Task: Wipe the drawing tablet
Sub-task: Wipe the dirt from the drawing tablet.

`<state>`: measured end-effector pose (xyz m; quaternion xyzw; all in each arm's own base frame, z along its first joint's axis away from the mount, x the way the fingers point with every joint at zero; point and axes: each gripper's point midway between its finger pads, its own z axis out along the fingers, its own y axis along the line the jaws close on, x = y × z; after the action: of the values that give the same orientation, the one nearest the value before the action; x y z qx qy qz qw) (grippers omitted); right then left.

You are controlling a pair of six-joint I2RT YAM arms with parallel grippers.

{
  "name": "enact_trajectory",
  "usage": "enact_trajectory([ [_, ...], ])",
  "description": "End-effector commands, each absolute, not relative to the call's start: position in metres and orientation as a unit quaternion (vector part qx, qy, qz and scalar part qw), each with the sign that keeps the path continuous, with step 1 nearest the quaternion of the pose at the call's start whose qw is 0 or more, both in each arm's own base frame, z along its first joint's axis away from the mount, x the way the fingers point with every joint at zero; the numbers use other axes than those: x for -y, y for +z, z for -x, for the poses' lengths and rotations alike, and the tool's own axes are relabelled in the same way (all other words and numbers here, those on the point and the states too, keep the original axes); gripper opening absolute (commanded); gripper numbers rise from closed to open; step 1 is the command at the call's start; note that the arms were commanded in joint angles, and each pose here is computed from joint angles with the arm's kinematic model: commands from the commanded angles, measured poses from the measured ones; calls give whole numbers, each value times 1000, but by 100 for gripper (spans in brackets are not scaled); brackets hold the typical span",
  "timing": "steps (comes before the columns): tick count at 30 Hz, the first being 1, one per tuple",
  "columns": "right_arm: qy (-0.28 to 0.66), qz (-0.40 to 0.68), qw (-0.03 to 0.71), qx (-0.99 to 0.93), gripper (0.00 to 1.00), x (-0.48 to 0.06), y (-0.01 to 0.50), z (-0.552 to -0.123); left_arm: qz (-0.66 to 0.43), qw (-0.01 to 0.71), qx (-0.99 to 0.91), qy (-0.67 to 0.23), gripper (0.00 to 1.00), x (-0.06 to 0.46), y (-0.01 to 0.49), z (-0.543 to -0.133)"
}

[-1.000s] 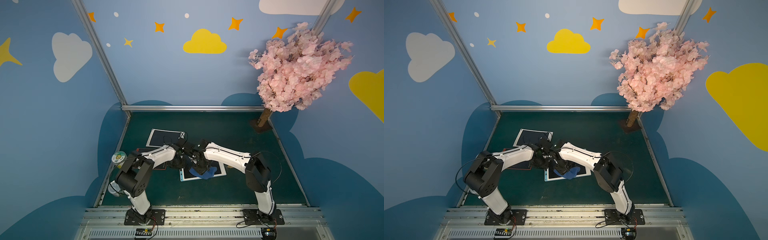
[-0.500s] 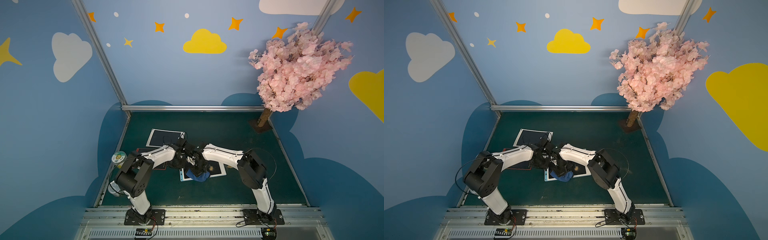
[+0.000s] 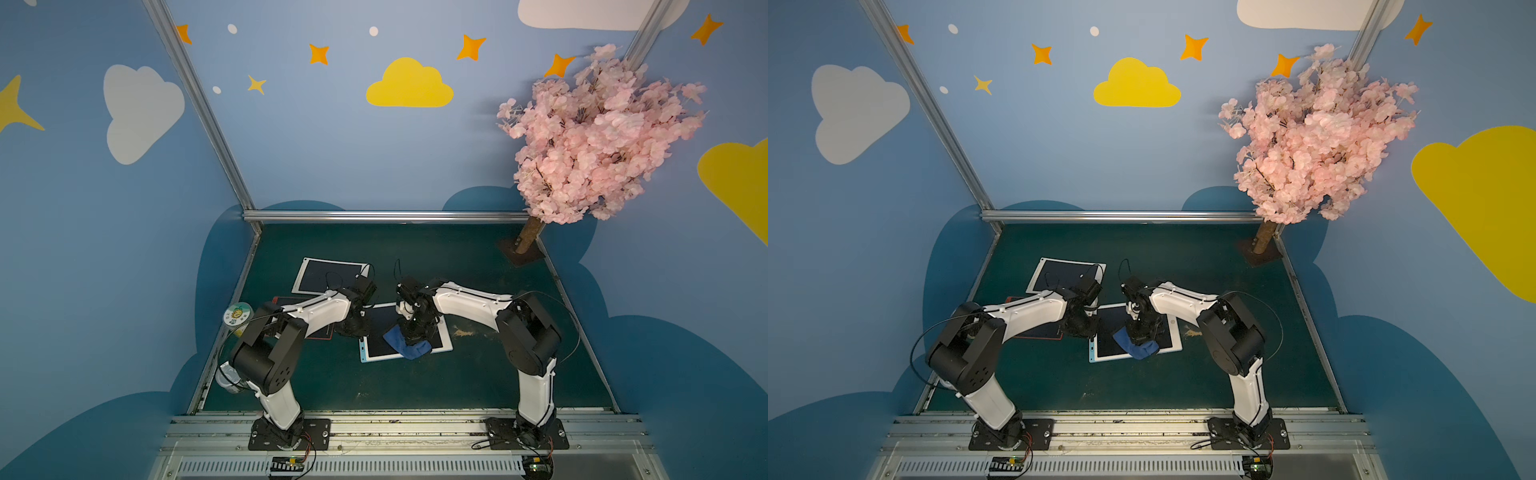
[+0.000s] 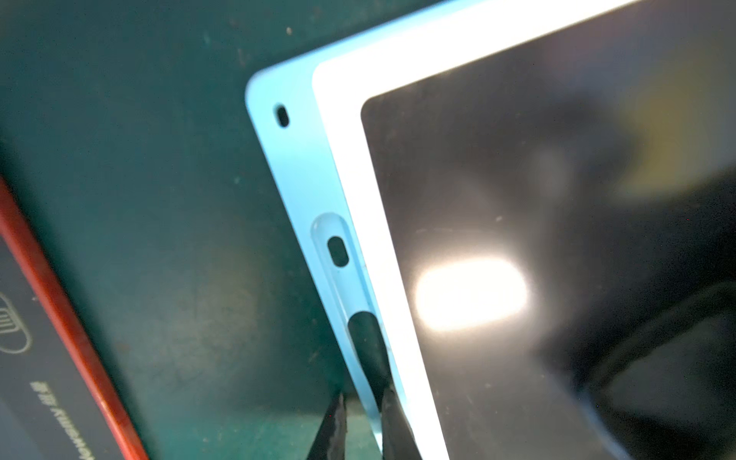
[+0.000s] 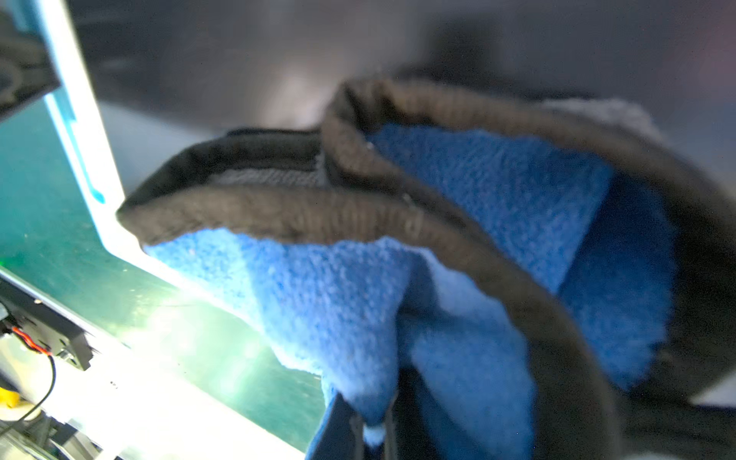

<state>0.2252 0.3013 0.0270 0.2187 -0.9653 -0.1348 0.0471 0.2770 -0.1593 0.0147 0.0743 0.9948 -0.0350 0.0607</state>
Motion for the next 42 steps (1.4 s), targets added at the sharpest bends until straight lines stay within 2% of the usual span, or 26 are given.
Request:
enact_trajectory([
  [1, -35, -187, 57, 980, 0, -244, -7, -234, -75, 23, -996, -41, 17, 160, -3, -260],
  [14, -8, -134, 60, 989, 0, -191, -9, -251, -78, 24, -996, -37, 17, 160, 1, -263],
  [25, 52, -93, 50, 993, 0, -146, 1, -265, -79, 21, -996, -35, 17, 159, -1, -263],
  [42, 134, -74, 25, 988, 0, -110, 20, -280, -82, 21, -996, -30, 17, 157, 1, -262],
])
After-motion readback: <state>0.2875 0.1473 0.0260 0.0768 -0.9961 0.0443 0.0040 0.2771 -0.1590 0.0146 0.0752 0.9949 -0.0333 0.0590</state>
